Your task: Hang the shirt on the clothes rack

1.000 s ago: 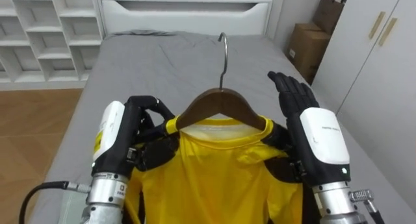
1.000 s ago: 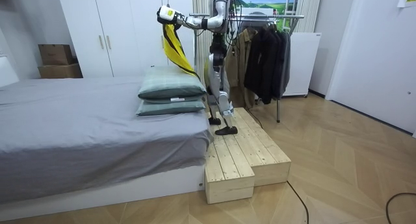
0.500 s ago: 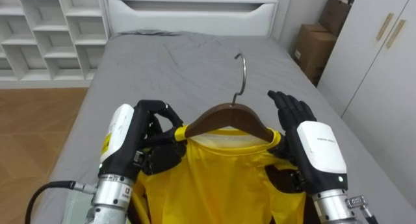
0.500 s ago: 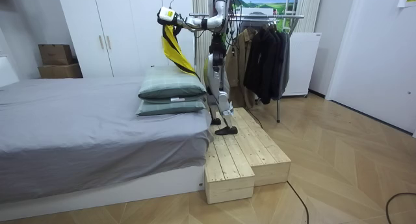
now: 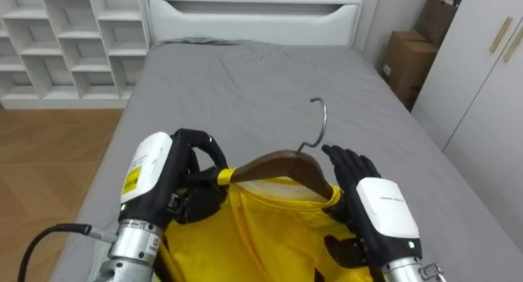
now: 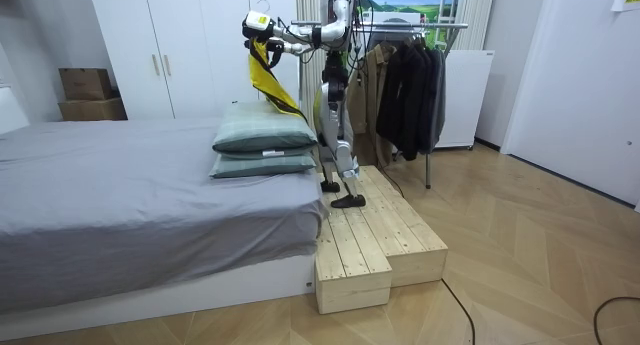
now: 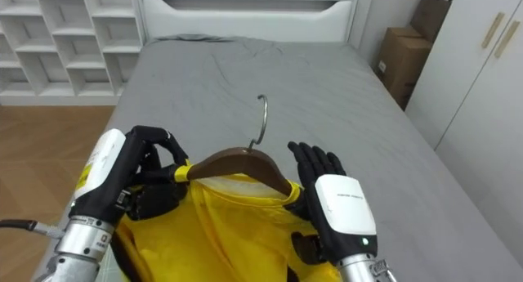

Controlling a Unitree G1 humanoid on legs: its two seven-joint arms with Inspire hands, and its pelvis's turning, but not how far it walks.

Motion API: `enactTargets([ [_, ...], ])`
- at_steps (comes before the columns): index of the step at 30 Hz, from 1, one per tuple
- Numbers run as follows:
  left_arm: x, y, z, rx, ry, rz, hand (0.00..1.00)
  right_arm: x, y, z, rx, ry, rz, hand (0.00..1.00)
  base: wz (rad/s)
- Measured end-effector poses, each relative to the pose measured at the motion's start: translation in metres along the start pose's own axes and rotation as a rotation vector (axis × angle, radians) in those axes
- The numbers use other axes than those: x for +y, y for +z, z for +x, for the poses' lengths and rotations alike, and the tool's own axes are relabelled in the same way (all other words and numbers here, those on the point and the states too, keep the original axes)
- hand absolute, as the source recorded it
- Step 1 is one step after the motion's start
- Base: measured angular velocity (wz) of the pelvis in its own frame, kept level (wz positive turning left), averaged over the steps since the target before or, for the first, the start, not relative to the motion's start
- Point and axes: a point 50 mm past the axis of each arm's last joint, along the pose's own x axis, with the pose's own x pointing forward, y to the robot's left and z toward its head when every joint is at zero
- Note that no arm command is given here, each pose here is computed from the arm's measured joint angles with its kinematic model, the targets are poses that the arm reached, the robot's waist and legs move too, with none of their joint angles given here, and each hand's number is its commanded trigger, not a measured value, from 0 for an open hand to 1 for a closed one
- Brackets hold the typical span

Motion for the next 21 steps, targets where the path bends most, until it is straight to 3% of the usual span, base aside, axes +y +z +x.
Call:
enactTargets([
  [16,-0.0005,-0.0008,0.0001,0.006,-0.017,0.007,1.00,0.0038,-0.0053,-0.0026,0.022,0.019,-0.008,0.00,0.00],
  [17,-0.0006,-0.0008,0.0001,0.006,-0.017,0.007,1.00,0.0038,-0.0053,-0.0026,0.022,0.019,-0.008,0.12,0.00],
  [19,-0.0005,-0.0008,0.0001,0.006,-0.017,0.007,1.00,0.0038,-0.0053,-0.0026,0.022,0.019,-0.008,0.54,0.00],
  [20,-0.0006,-0.0008,0.0001,0.006,-0.017,0.007,1.00,0.0038,-0.0053,-0.0026,0.022,0.019,-0.008,0.64,0.00],
  [21,-0.0006,-0.0008,0.0001,0.006,-0.017,0.007,1.00,0.0038,-0.0053,-0.0026,0.022,0.019,-0.008,0.83,0.00],
])
